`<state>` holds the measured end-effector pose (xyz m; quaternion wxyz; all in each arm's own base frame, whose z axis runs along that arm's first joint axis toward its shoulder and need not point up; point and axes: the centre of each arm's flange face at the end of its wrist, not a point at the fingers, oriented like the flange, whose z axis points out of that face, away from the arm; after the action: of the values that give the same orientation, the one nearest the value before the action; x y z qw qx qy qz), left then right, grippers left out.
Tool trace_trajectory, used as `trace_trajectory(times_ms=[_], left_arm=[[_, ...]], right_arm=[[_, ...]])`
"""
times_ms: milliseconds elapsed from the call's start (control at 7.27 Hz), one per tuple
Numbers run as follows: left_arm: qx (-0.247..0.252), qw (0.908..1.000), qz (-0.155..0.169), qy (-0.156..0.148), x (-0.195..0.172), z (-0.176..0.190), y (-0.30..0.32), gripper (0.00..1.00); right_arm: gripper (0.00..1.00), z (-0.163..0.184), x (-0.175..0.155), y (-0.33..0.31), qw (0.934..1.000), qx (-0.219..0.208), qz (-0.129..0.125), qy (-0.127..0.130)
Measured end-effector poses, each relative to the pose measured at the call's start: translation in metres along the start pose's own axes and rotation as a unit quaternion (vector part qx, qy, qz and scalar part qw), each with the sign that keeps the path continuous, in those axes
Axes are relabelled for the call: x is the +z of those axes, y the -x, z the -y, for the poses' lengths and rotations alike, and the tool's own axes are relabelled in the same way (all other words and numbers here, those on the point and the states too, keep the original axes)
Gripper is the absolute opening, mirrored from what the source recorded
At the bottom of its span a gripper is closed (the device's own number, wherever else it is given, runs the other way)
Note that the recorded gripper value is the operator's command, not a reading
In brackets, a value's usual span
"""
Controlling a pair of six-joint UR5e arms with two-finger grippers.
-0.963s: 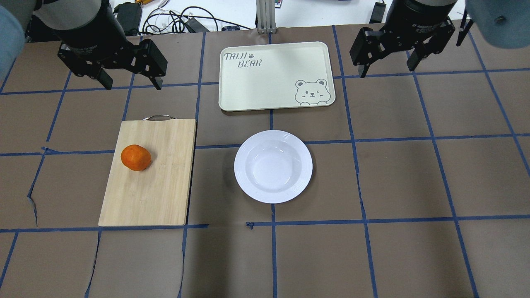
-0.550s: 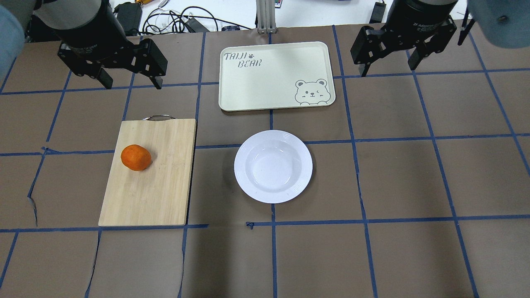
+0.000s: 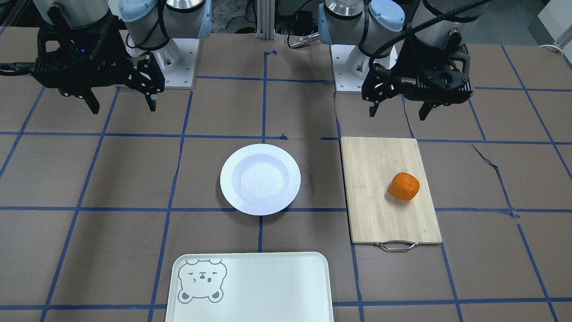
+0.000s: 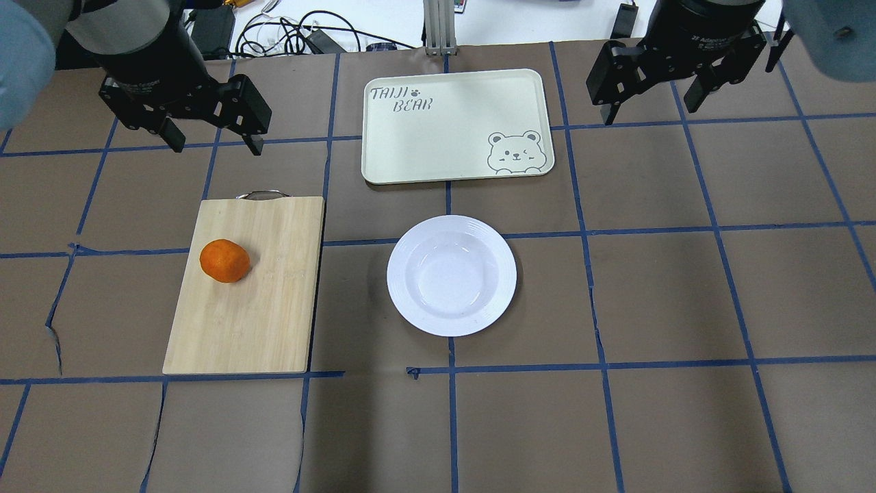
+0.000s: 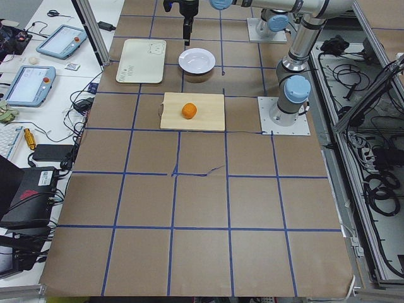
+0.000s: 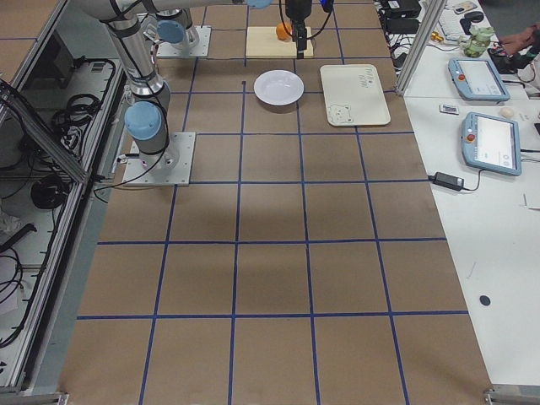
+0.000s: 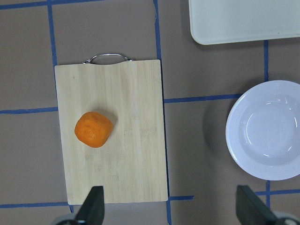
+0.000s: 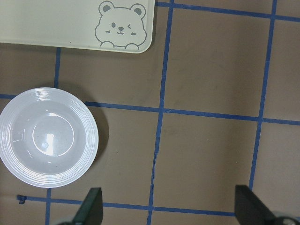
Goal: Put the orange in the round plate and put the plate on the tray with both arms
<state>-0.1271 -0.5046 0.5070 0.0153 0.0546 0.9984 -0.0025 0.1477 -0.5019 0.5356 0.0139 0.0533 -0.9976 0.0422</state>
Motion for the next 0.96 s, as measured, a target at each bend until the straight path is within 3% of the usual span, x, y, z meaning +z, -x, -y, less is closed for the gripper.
trace_trajectory(times_ms=[275,413,688,963], left_arm=[[0.084,0.9954,-0.001,0.046,0.067,0.011,0.021,1.0],[0.137,0.9884,0.008,0.066,0.108,0.015,0.041,1.0],[0.248,0.9632,0.032,0.098,0.184,0.016,0.077,1.0],[0.304,0.9435,0.045,0.125,0.251,0.01,0.092,0.98]], right_arm=[[1.0,0.0,-0.001,0.0,1.0,0.0,-0.001,-0.003],[1.0,0.001,-0.003,0.0,1.0,0.0,-0.001,-0.006],[1.0,0.001,-0.003,0.001,1.0,-0.001,0.0,-0.008],[1.0,0.002,-0.003,0.001,0.9999,-0.001,0.002,-0.011]])
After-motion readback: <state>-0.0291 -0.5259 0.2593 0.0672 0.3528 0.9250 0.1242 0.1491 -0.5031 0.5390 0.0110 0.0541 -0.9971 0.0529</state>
